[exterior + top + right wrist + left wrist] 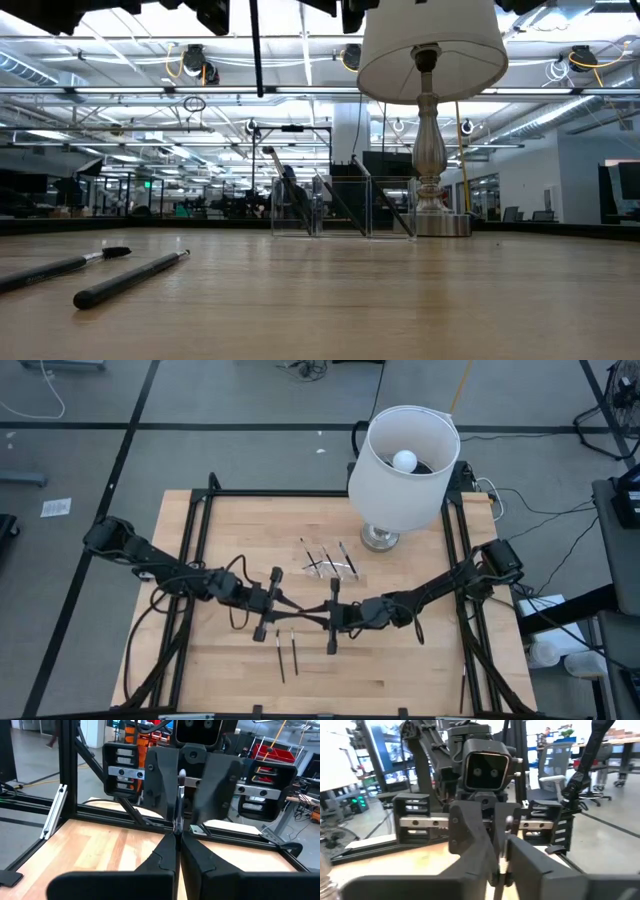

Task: Pick & Place Makeup Brushes
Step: Put the black eyeshadow brush into the transparent organizer

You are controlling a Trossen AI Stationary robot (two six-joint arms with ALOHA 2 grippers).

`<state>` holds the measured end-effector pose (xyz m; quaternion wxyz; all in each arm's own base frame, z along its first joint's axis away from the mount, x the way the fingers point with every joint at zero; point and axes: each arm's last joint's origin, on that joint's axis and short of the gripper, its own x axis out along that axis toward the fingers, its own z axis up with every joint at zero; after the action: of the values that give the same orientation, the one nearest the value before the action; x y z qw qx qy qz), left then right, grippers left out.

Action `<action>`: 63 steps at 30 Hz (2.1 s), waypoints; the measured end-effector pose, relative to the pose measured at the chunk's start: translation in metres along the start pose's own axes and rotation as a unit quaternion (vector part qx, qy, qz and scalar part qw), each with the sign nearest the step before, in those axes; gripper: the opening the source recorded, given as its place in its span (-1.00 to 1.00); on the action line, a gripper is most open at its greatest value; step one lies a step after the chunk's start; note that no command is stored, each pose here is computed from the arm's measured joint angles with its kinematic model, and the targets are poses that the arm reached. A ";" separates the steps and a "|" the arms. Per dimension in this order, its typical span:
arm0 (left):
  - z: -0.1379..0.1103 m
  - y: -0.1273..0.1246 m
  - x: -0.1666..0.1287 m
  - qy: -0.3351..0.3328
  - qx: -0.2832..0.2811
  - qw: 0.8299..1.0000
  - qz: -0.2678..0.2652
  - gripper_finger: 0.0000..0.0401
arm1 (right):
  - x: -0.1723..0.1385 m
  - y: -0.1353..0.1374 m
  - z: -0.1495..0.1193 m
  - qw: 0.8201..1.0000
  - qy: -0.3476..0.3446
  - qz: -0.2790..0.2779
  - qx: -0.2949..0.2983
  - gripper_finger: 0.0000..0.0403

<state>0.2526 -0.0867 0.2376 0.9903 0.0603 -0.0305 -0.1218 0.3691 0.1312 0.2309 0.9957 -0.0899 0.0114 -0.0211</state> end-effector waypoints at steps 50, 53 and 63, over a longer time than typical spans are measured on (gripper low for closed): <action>-0.012 0.032 -0.091 -0.167 -0.051 0.979 0.107 -0.95 | -0.071 0.029 -0.030 0.939 0.234 -0.235 -0.093 -0.96; -0.013 0.033 -0.087 -0.179 -0.060 0.976 0.112 -0.95 | -0.081 0.013 -0.034 0.940 0.246 -0.230 -0.055 -0.96; -0.025 0.040 -0.041 -0.108 -0.073 0.962 0.241 -0.95 | -0.107 -0.040 -0.043 0.930 0.249 -0.271 0.007 -1.00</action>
<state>0.2240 -0.0353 0.2155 0.9828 -0.0349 -0.1421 0.1128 0.2595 0.0894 0.1979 0.9180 -0.0741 0.2336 -0.3118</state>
